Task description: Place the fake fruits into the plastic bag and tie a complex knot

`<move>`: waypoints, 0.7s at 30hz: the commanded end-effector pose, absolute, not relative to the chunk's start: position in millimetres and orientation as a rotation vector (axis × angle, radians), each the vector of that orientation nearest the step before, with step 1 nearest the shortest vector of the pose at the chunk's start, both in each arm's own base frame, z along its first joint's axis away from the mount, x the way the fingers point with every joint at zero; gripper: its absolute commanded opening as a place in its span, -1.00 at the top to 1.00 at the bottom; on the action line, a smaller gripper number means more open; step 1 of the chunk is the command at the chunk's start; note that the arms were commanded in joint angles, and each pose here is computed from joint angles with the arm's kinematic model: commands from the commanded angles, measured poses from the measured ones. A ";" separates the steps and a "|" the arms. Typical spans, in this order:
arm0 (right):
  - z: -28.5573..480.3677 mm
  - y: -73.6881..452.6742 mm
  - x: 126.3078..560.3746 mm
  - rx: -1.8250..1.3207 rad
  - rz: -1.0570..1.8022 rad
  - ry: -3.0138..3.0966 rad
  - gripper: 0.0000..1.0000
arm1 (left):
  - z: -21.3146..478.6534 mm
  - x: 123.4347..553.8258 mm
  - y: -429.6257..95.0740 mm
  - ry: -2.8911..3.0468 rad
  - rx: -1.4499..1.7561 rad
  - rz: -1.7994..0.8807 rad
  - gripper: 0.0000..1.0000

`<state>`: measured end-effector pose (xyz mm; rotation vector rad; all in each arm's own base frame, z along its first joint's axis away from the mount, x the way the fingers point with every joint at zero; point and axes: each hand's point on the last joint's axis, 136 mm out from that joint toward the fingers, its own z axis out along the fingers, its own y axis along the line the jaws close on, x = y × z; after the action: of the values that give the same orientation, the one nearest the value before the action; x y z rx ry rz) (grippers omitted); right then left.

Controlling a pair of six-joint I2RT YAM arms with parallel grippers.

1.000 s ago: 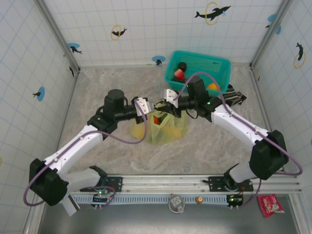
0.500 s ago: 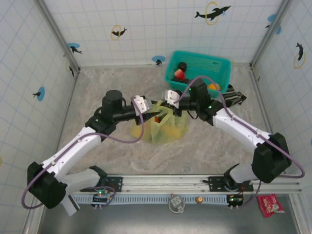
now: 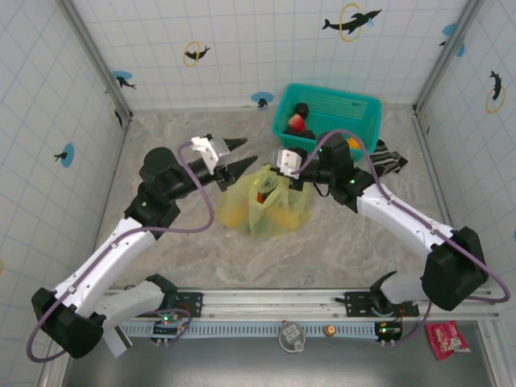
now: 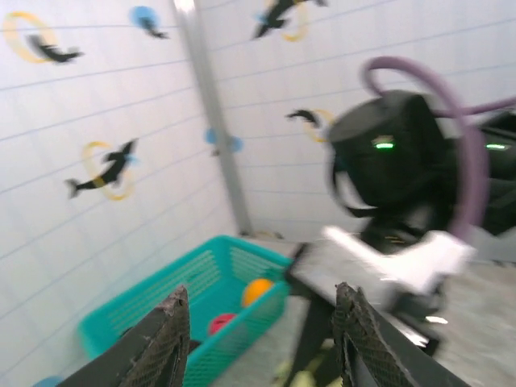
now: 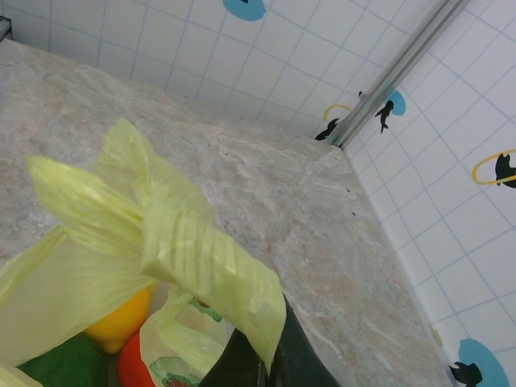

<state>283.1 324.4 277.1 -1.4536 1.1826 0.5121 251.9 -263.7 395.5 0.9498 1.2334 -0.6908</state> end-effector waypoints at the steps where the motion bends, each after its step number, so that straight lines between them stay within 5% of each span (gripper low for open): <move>1: 301.1 323.6 274.6 -1.413 0.547 1.094 1.00 | 339.2 304.4 -258.5 1.468 0.870 -0.570 0.20; 8: 301.0 326.2 271.0 -1.409 0.587 1.098 1.00 | 249.3 289.6 -286.8 1.607 1.112 -0.757 0.41; 21: 298.7 329.5 272.2 -1.409 0.613 1.103 1.00 | 237.2 268.1 -288.5 1.509 1.252 -0.772 0.21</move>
<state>275.2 328.5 288.5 -1.4282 1.1521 0.5987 273.9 -286.5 227.6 1.2049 1.5787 -0.7655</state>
